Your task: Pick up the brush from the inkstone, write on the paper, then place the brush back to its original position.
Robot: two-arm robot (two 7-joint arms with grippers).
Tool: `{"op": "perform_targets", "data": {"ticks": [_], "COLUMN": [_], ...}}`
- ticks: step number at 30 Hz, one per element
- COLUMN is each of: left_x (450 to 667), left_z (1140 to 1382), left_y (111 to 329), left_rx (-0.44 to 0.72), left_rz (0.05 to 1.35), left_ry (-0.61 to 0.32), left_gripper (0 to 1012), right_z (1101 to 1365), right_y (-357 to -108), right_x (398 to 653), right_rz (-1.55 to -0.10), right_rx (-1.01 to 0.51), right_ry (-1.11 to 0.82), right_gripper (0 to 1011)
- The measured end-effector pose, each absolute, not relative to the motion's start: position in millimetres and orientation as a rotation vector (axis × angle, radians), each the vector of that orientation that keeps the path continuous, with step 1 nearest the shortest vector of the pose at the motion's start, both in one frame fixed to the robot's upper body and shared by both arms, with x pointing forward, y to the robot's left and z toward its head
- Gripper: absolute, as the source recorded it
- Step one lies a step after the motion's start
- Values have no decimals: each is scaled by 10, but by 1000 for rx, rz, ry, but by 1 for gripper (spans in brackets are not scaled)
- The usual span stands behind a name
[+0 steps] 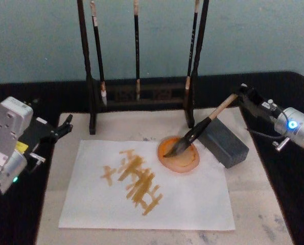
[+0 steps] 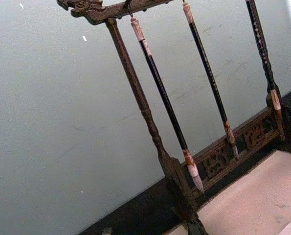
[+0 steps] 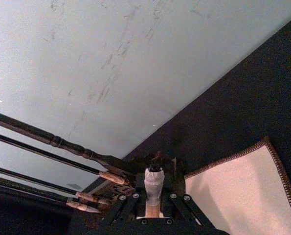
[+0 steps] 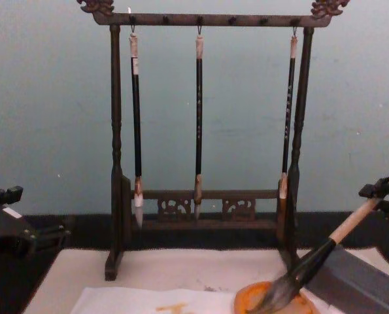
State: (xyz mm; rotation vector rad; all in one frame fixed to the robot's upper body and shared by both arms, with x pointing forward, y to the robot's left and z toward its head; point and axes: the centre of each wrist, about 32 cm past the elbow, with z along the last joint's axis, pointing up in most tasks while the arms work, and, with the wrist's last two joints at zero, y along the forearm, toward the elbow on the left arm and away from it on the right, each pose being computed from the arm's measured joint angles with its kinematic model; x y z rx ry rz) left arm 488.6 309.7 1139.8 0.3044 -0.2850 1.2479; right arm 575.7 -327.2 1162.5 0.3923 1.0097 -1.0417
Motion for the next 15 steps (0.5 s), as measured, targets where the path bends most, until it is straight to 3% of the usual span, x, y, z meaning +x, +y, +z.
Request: {"op": "perform_targets", "data": {"ticks": [15], "left_x": [4886], "left_z": [11398], "left_y": [3096], "left_rx": [304], "left_rz": [1248], "left_ry": [-285], "left_gripper": [1010], "right_z": [11620], "right_y": [-3271], "right_x": [5753], "right_rz": [-1041], "right_rx": [395], "right_ry": [1010], "right_gripper": [626]}}
